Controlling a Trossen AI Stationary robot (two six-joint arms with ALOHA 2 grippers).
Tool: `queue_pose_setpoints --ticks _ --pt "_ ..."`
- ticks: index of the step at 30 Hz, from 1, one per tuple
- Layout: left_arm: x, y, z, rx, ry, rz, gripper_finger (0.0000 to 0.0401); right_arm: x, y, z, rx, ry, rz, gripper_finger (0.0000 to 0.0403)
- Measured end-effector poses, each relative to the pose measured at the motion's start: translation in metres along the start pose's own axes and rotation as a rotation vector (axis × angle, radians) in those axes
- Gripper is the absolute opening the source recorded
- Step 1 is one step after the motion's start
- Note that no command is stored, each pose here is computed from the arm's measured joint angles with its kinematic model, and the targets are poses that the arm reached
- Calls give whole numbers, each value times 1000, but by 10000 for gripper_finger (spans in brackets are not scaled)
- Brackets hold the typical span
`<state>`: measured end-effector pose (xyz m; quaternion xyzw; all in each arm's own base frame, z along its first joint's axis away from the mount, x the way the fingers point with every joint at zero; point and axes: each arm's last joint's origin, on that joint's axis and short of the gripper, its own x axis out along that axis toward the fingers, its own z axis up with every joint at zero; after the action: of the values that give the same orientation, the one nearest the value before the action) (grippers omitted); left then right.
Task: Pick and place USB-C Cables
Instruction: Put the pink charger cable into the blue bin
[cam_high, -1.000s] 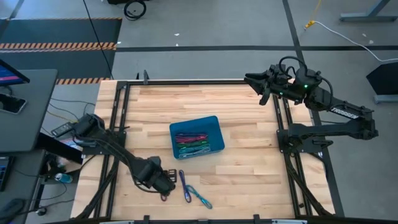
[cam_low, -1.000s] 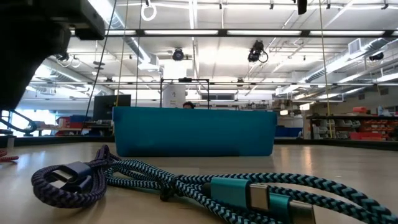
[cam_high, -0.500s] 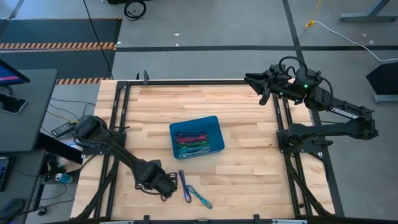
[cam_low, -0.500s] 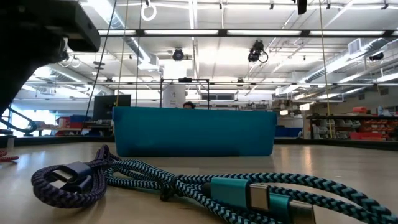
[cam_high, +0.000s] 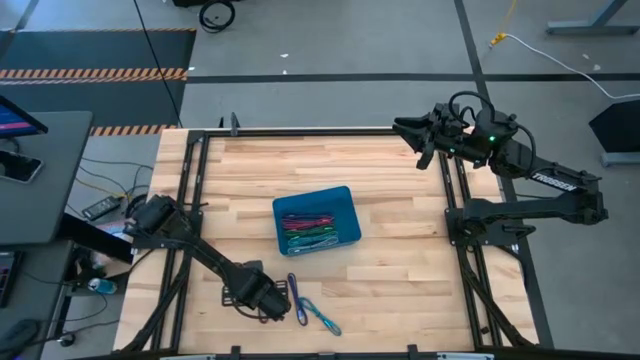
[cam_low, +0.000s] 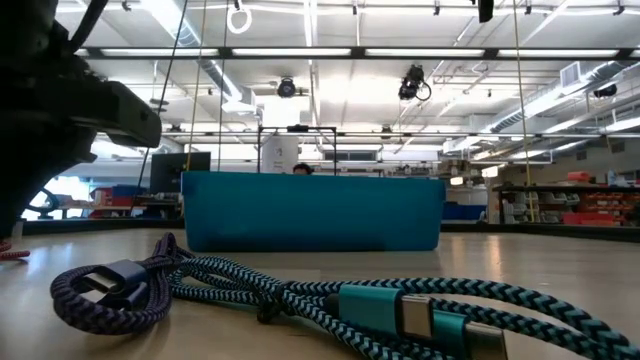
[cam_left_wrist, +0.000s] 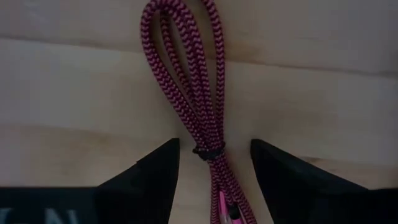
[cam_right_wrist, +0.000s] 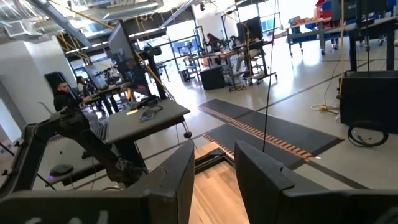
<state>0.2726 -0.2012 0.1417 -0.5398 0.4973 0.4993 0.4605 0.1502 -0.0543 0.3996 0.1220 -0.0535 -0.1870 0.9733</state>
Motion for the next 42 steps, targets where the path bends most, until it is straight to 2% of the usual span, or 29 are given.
queue_pose_setpoints --ticks 5,11,12,15,19,23,28,32,37,42 --pt "-1 -1 2 45 -5 1 155 0 0 0 0 0 0 120" --pt "-2 -4 6 140 -4 -3 28 0 0 0 3 0 0 120" --pt "-3 -4 9 156 -11 9 19 0 0 0 3 0 0 119" --pt "-7 -7 17 203 -11 12 20 0 0 0 3 0 0 119" --pt "-29 -10 34 271 -6 -4 18 0 0 0 10 -1 -1 119" --pt "-70 -6 57 335 -36 -52 18 0 0 0 12 -3 -2 119" --pt "-131 6 89 421 -216 -152 18 0 0 0 12 -1 -11 119" --pt "-166 8 119 606 -381 -181 18 0 0 0 11 -1 -11 119" --pt "-187 -9 159 963 -463 -170 17 0 0 0 12 -1 -14 119" --pt "-202 -36 198 1164 -524 -361 17 0 -1 0 34 -8 -47 119"
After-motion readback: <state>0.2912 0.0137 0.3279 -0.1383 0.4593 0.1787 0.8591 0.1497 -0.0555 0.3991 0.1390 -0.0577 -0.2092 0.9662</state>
